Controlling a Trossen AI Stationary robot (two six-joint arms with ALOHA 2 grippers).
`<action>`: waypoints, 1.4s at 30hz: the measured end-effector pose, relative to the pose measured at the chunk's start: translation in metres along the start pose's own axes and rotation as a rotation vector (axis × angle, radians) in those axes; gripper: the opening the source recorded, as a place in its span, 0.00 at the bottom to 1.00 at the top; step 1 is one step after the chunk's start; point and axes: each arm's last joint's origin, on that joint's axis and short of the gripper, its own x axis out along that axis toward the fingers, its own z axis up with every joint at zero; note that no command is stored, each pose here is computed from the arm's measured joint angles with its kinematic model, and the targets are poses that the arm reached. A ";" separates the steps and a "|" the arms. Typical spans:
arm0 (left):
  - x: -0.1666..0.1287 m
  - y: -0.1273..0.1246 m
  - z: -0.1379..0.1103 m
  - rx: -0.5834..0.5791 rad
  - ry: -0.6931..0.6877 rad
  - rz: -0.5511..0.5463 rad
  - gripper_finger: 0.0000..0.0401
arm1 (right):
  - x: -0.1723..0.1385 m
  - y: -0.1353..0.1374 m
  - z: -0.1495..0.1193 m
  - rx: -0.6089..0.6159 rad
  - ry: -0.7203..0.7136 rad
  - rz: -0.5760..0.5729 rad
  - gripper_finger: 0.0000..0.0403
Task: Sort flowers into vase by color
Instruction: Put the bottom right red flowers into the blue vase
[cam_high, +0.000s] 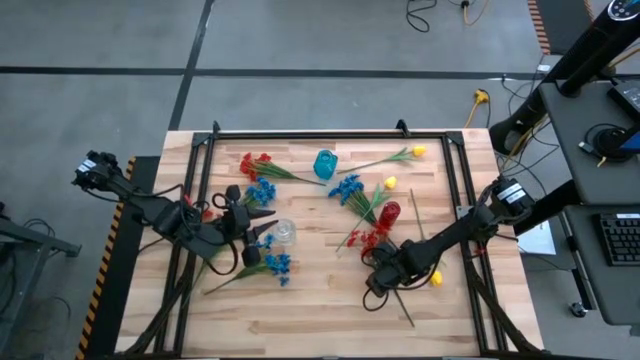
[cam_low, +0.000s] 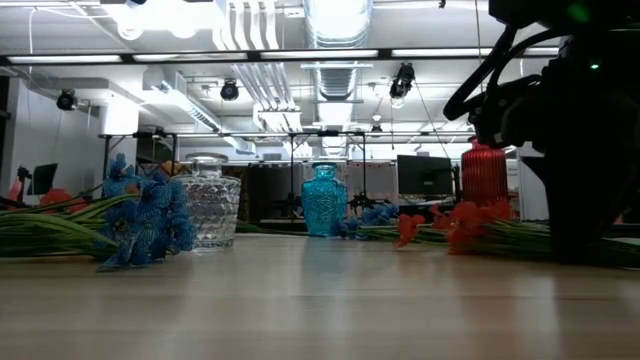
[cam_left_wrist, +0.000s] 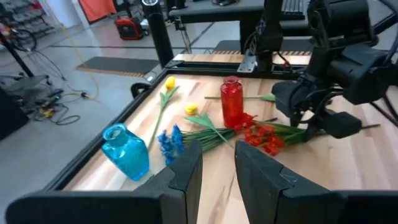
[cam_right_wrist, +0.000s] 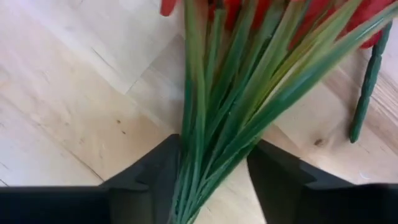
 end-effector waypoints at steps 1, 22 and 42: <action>0.000 0.000 0.000 0.006 -0.004 0.013 0.19 | -0.001 -0.001 0.000 0.000 0.000 0.001 0.36; 0.000 0.002 -0.001 0.032 -0.011 0.059 0.19 | -0.024 -0.004 -0.001 0.004 0.081 0.093 0.05; 0.001 0.002 -0.005 0.007 0.012 0.063 0.19 | -0.136 -0.010 0.046 -0.270 -0.636 0.549 0.04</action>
